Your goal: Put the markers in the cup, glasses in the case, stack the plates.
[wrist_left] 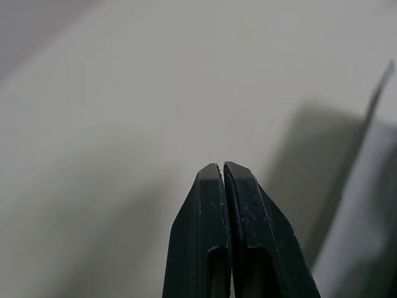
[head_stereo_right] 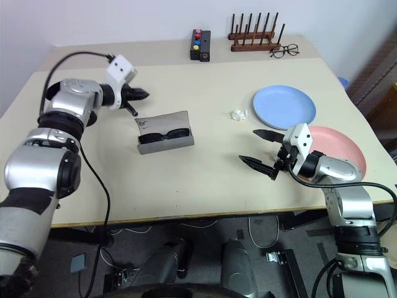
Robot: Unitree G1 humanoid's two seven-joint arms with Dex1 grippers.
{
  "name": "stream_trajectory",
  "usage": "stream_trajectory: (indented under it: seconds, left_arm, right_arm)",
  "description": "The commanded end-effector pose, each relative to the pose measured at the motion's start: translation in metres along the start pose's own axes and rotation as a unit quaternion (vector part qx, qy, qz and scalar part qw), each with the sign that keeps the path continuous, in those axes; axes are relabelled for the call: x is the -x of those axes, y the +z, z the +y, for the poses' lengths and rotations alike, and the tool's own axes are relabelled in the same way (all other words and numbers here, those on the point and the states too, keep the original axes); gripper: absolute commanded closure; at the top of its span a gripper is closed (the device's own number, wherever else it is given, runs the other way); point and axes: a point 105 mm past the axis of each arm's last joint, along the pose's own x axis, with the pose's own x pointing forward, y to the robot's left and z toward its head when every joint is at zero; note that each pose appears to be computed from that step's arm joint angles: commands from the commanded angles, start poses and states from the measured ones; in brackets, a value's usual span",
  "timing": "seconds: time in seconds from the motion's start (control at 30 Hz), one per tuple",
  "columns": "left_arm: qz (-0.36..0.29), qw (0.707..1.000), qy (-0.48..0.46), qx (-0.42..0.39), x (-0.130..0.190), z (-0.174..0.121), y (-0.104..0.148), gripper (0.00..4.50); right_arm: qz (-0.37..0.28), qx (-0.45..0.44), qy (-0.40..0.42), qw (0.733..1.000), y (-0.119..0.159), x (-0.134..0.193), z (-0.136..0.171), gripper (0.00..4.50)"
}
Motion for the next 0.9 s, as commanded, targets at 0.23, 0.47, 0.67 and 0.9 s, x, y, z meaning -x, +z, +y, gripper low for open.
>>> stream_trajectory:
  seconds: [0.23, 0.47, 0.67, 0.9]
  left_arm:
    - [0.004, 0.991, -0.128, -0.041, 0.009, -0.029, -0.013, 4.42]
    - [0.033, 0.98, -0.192, -0.043, 0.027, -0.059, -0.045, 4.42]
    - [0.043, 0.98, -0.189, -0.044, 0.032, -0.074, -0.057, 4.42]
    - [-0.071, 0.993, -0.086, -0.045, 0.038, -0.042, -0.006, 4.42]
  right_arm:
    - [-0.011, 0.02, -0.006, 1.0, 0.009, 0.002, 0.0, 0.0]
    - [-0.001, 0.012, -0.005, 1.0, 0.003, 0.003, 0.001, 0.0]
    - [0.008, 0.005, -0.002, 1.0, -0.003, 0.006, 0.0, 0.0]
    - [0.012, 0.007, -0.01, 1.0, -0.002, 0.01, -0.006, 0.0]
